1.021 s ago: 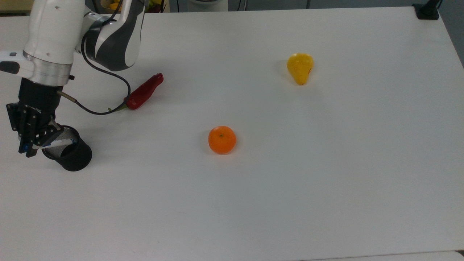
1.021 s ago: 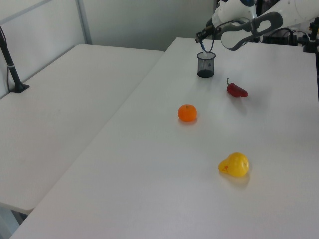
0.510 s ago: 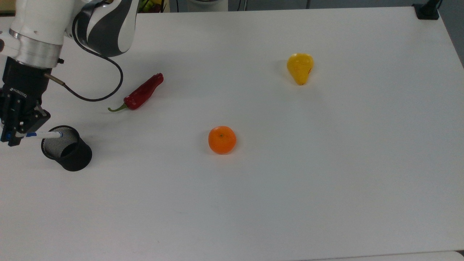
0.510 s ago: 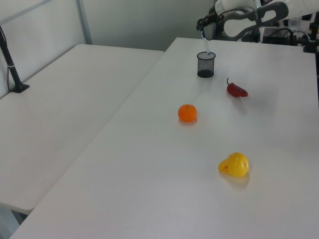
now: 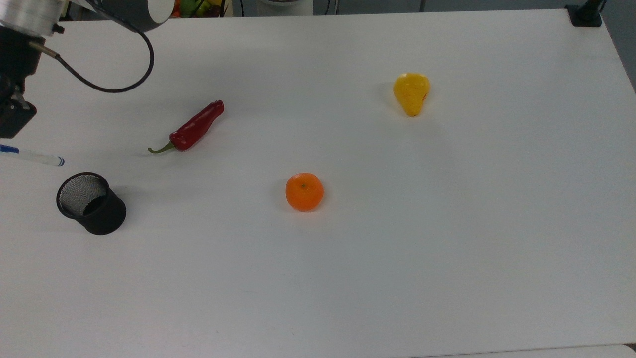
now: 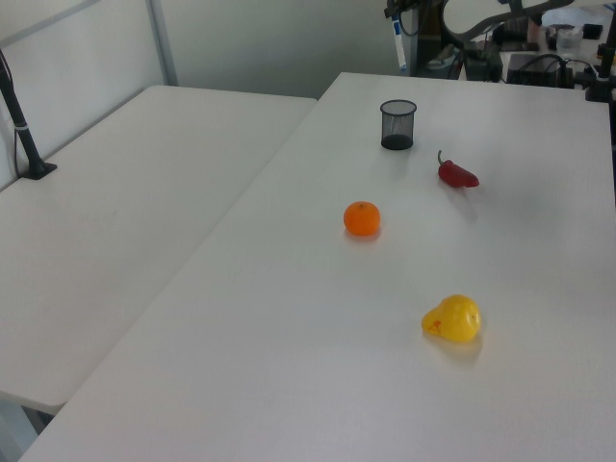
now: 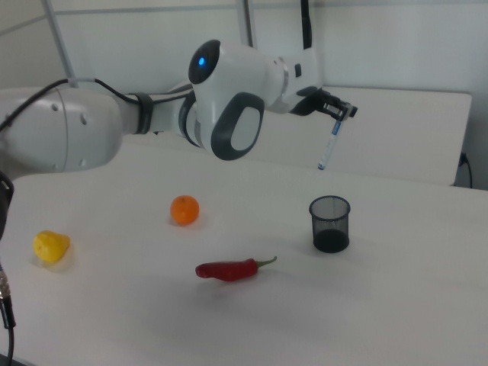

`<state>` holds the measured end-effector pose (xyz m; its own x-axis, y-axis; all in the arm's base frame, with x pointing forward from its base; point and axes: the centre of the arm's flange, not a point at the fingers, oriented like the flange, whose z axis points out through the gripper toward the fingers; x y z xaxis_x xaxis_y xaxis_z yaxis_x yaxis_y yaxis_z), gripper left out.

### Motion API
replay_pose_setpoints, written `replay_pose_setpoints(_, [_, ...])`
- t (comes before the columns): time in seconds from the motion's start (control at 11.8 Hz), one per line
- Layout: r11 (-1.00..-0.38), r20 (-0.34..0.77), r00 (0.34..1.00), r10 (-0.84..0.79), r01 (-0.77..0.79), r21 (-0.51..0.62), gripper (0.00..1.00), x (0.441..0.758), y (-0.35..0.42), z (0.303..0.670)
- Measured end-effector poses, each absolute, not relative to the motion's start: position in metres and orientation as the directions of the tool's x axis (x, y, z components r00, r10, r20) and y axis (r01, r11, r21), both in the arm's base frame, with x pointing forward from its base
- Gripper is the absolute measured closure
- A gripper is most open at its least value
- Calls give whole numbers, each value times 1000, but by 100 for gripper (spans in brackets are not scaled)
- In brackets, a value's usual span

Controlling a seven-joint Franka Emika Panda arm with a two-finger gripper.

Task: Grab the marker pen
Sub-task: 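Carry the marker past the red chili toward the orange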

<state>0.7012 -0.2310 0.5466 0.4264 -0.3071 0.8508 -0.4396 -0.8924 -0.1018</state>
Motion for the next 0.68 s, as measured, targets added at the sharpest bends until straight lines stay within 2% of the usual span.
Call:
replay_pose_setpoints(0.26, [-897, 810, 480, -336, -424, -121, 82, 692, -210, 579])
replay_pose_setpoints(0.68, [-923, 597, 714, -366, -359, -136, 82, 676, -137, 600])
